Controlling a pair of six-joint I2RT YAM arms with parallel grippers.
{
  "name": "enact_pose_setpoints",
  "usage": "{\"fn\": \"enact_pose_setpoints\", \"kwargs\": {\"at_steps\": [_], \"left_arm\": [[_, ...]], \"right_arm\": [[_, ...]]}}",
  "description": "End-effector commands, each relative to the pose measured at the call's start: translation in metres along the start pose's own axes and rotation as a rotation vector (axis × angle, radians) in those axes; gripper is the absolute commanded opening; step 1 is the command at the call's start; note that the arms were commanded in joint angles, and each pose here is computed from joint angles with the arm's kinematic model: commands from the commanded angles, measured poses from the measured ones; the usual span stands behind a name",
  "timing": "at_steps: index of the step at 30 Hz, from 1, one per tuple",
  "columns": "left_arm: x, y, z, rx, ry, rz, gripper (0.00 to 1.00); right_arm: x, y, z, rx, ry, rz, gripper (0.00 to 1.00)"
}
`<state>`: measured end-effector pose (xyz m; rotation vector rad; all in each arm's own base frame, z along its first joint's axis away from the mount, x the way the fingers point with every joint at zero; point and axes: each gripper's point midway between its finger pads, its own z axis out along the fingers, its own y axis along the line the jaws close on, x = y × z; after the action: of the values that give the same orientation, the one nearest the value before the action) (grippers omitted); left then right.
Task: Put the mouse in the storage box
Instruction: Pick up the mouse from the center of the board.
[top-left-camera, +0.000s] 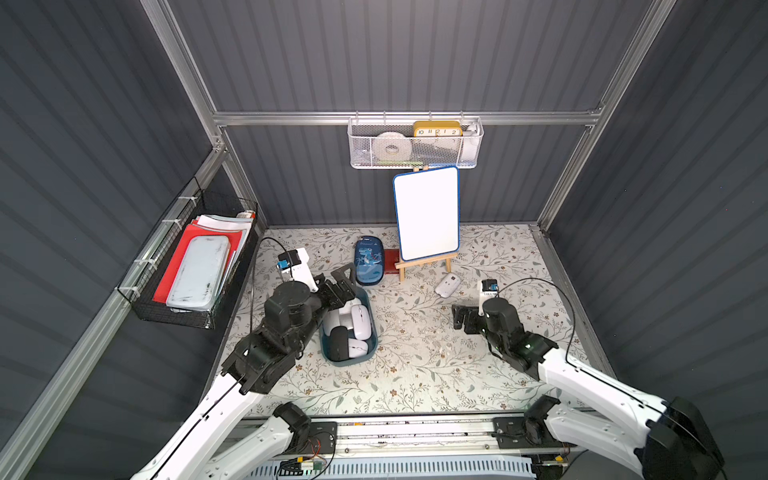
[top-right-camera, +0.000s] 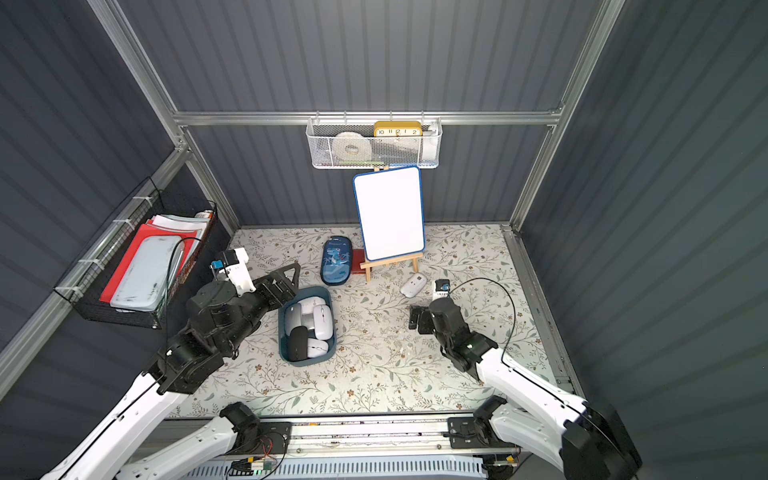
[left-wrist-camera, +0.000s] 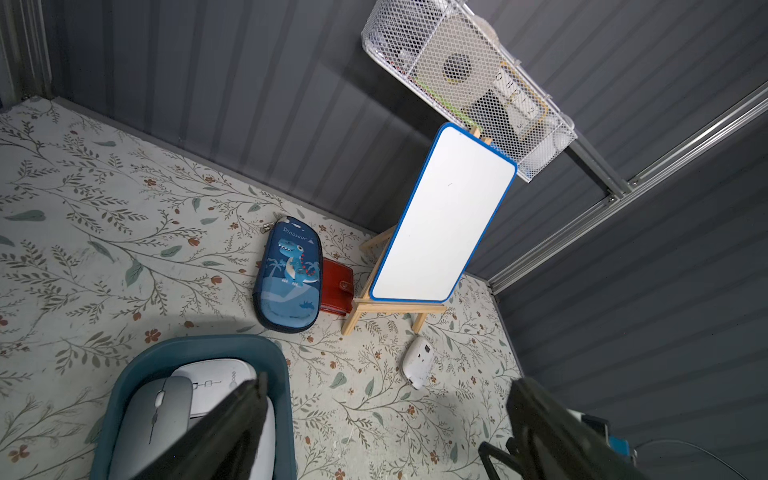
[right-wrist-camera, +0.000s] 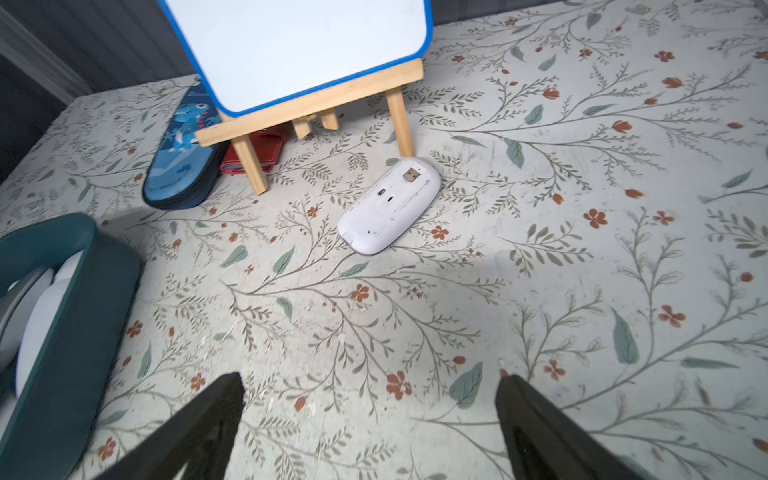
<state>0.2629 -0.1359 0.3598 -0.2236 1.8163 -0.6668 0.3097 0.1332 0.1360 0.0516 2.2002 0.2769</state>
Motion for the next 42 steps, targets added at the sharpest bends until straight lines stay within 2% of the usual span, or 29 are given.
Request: {"fn": "enact_pose_setpoints", "kwargs": {"at_steps": [1, 5, 11, 14, 17, 21, 27, 33, 42], "left_arm": [[0.001, 0.001, 0.001, 0.002, -0.006, 0.012, 0.96], [0.002, 0.004, 0.003, -0.018, -0.002, 0.005, 0.96], [0.002, 0.006, 0.003, -0.03, -0.003, 0.002, 0.97], [0.001, 0.005, 0.001, -0.028, -0.006, 0.001, 0.97], [0.003, 0.005, 0.003, -0.027, -0.002, 0.004, 0.97], [0.005, 0.008, 0.011, -0.059, 0.0, 0.013, 0.98], [0.012, 0.011, 0.019, -0.083, 0.024, 0.025, 0.98], [0.011, 0.011, 0.018, -0.085, 0.019, 0.025, 0.98], [0.015, 0.011, 0.02, -0.089, 0.029, 0.033, 0.98]], "right_arm": [[0.016, -0.01, 0.022, 0.079, 0.208, 0.073, 0.99], [0.005, 0.008, 0.052, 0.114, 0.339, 0.169, 0.99], [-0.003, 0.006, 0.099, 0.265, 0.361, 0.327, 0.99], [0.0, -0.005, 0.109, 0.368, 0.382, 0.358, 0.99], [0.001, -0.011, 0.122, 0.412, 0.373, 0.371, 0.99], [0.01, -0.012, 0.143, 0.412, 0.419, 0.403, 0.99], [0.021, -0.007, 0.164, 0.384, 0.459, 0.378, 0.99], [0.034, -0.014, 0.171, 0.419, 0.503, 0.334, 0.97], [0.042, -0.021, 0.178, 0.421, 0.538, 0.199, 0.84]]}}
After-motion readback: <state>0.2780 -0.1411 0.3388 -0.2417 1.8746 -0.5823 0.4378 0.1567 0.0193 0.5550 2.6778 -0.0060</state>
